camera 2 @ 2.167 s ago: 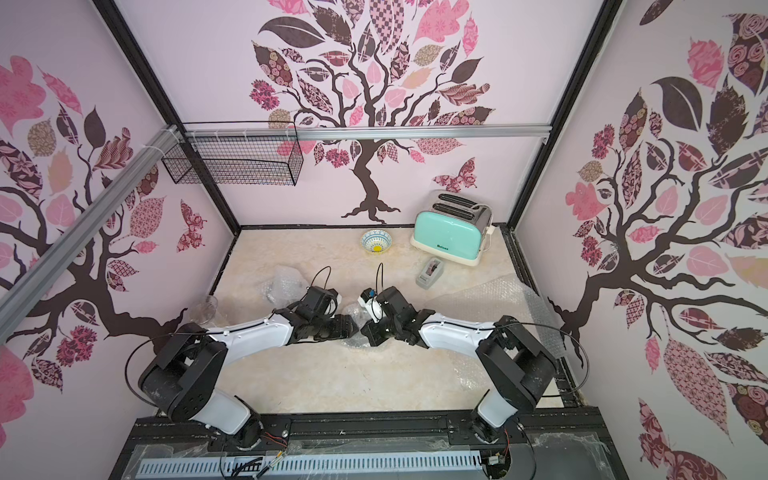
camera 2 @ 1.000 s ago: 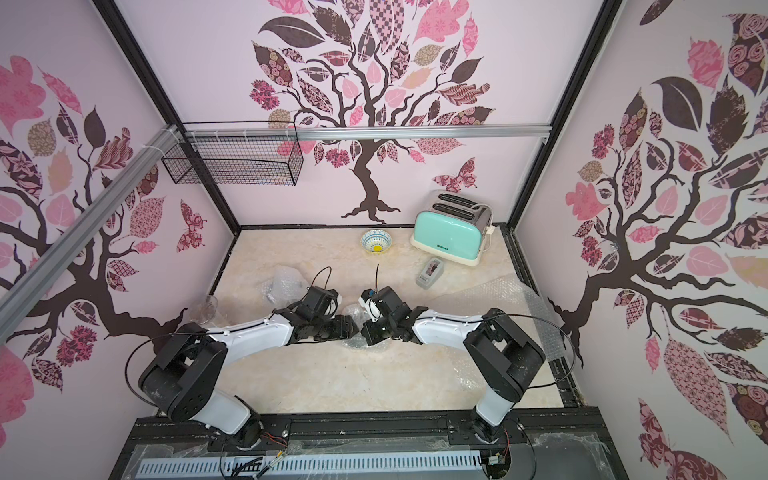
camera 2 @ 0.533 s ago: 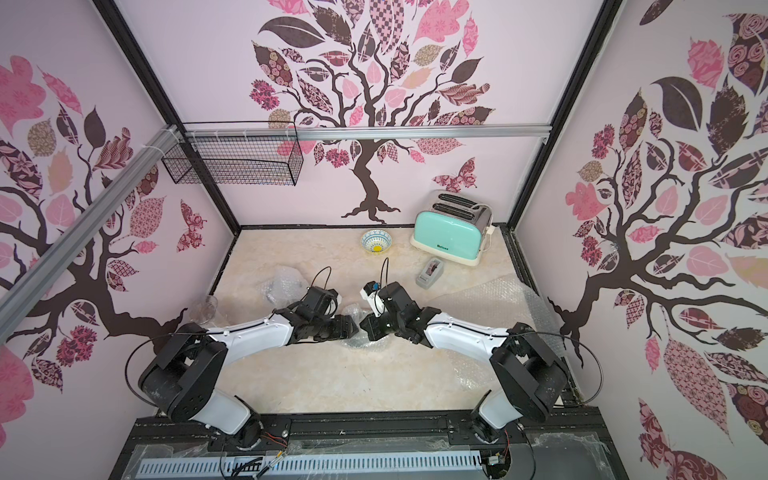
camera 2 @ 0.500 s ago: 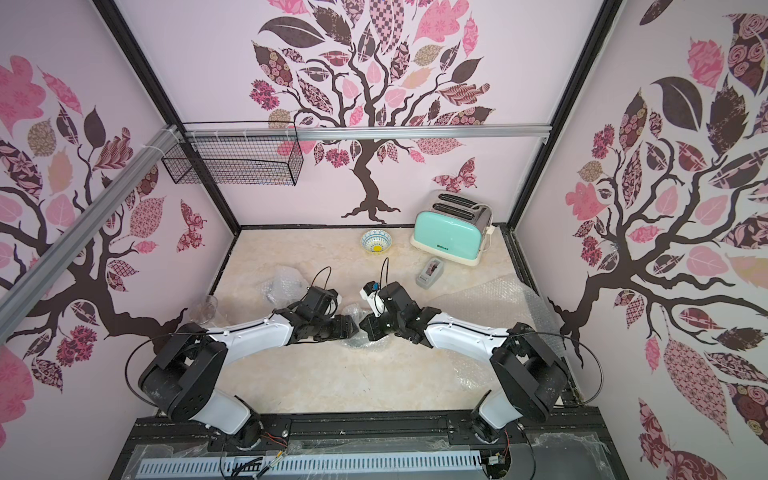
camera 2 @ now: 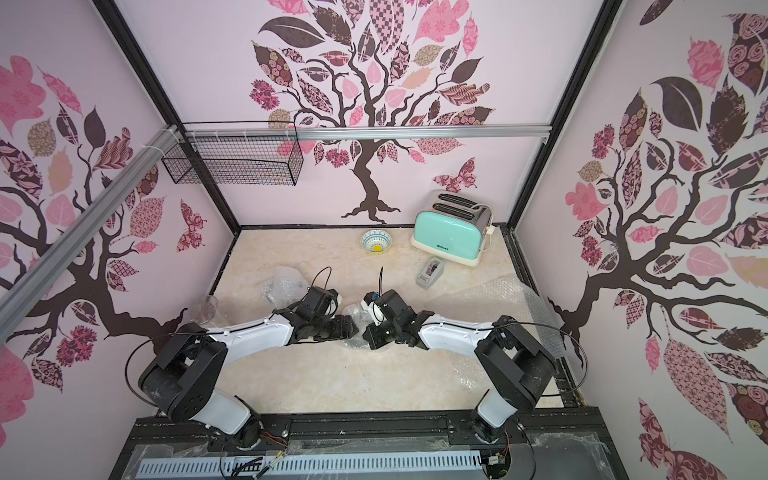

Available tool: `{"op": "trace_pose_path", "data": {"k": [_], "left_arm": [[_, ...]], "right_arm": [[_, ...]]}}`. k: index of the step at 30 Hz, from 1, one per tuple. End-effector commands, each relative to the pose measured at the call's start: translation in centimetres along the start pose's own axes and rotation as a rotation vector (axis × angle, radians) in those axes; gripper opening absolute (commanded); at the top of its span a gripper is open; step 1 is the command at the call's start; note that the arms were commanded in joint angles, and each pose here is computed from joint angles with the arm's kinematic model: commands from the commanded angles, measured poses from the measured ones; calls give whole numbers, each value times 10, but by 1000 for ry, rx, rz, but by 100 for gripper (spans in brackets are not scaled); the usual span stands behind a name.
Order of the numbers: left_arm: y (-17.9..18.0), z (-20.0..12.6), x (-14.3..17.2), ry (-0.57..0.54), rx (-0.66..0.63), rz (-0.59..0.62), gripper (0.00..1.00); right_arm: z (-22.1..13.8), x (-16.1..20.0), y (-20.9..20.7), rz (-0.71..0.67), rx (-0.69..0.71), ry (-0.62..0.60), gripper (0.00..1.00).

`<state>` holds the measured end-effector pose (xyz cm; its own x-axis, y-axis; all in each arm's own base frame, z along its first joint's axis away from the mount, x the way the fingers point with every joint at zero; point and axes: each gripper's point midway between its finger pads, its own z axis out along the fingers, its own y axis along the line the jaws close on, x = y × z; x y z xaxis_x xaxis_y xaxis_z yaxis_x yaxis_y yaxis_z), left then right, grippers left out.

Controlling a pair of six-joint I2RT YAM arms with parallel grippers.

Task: Wrap bowls in bubble wrap
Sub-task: Stick the tape on the bubble wrap, then move the bubble-wrapped bowl to the center of the board.

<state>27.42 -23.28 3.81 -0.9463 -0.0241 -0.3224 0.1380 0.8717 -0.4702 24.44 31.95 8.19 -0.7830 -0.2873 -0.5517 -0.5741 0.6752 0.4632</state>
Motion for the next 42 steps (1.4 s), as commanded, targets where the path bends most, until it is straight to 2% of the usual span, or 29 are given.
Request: {"op": "trace_pose_path", "data": {"k": [1,4,9,15,20,24,30,37,42], "left_arm": [[7,1,4,14,-41,10,76],[8,2,2,7,-42,-5,76],[3,5,1,0,-13,-35,75],[-2,1,-12,-23,-24,-51,51],[-2,-4,-38,-74,-80,-49,30],[10,-1,-67,-98,-98,-105,17],[30,-10,-143,-189,-129,-176,15],[83,-15,-227,-289,-157,-302,16],[107,-4,-261,-279,-197,-351,18]], "right_arm": [[-27,-31,15,-56,-3,-118,14],[-50,-48,23,-90,-7,-220,14],[-72,-50,13,-72,25,-292,15],[-89,-39,-7,-11,44,-326,15],[-98,-33,-14,3,52,-352,15],[-103,-30,-14,0,50,-363,15],[-103,-25,-16,4,50,-369,15],[-98,-22,-17,11,44,-356,15],[-97,-22,-20,12,58,-354,15]]}}
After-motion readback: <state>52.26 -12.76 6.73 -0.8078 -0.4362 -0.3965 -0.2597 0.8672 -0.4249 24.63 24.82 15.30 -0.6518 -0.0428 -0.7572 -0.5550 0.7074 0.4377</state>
